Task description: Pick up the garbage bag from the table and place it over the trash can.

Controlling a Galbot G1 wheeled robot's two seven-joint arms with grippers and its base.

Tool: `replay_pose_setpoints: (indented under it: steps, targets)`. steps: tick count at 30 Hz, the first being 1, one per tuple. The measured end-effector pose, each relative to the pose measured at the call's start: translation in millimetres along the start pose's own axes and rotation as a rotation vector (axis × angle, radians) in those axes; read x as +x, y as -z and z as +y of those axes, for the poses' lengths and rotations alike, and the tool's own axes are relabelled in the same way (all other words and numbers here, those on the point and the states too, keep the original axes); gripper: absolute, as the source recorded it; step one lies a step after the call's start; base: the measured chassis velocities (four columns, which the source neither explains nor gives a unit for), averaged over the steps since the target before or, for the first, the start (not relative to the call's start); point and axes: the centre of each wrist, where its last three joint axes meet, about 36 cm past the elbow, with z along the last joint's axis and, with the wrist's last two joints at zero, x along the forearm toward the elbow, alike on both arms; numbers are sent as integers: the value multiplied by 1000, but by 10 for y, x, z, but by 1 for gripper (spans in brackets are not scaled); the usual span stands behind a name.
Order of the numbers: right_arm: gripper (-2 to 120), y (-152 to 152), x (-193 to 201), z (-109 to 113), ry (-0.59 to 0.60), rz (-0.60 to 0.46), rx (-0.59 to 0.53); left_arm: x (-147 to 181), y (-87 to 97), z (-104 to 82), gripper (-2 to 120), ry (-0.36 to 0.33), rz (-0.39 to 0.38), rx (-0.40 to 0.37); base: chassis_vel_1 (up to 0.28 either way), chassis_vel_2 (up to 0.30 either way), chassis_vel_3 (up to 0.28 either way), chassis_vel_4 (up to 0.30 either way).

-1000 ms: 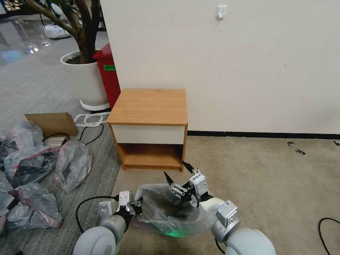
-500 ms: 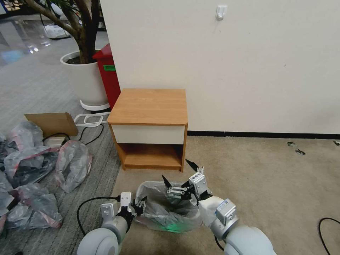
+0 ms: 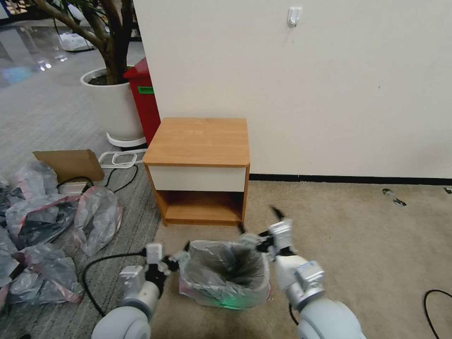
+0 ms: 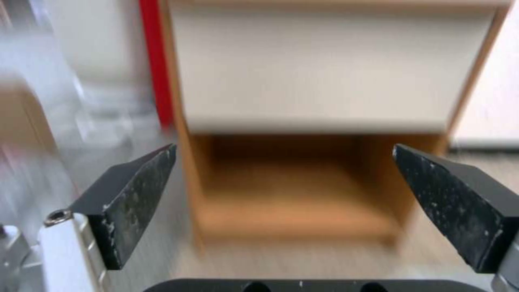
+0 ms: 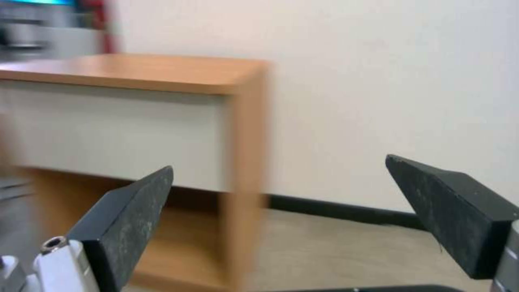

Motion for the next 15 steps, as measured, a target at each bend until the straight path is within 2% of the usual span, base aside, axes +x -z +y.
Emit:
replay_pose_setpoints:
  steps: [2,3,7,15]
  targets:
    - [100,-147,106,-158,-86,-8,9,79,-11,148,100,21,-72,-63,0,0,0,0]
    - [100,-147,106,-158,-86,-8,9,79,-11,148,100,21,-72,-63,0,0,0,0]
    - [100,-367,185,-223,-176,-16,-6,170,-47,320,100,98,-106,-91,0,0,0,0]
    - [100,-411,174,-213,-190,-22,-10,175,-70,364,100,120,-114,-81,0,0,0,0]
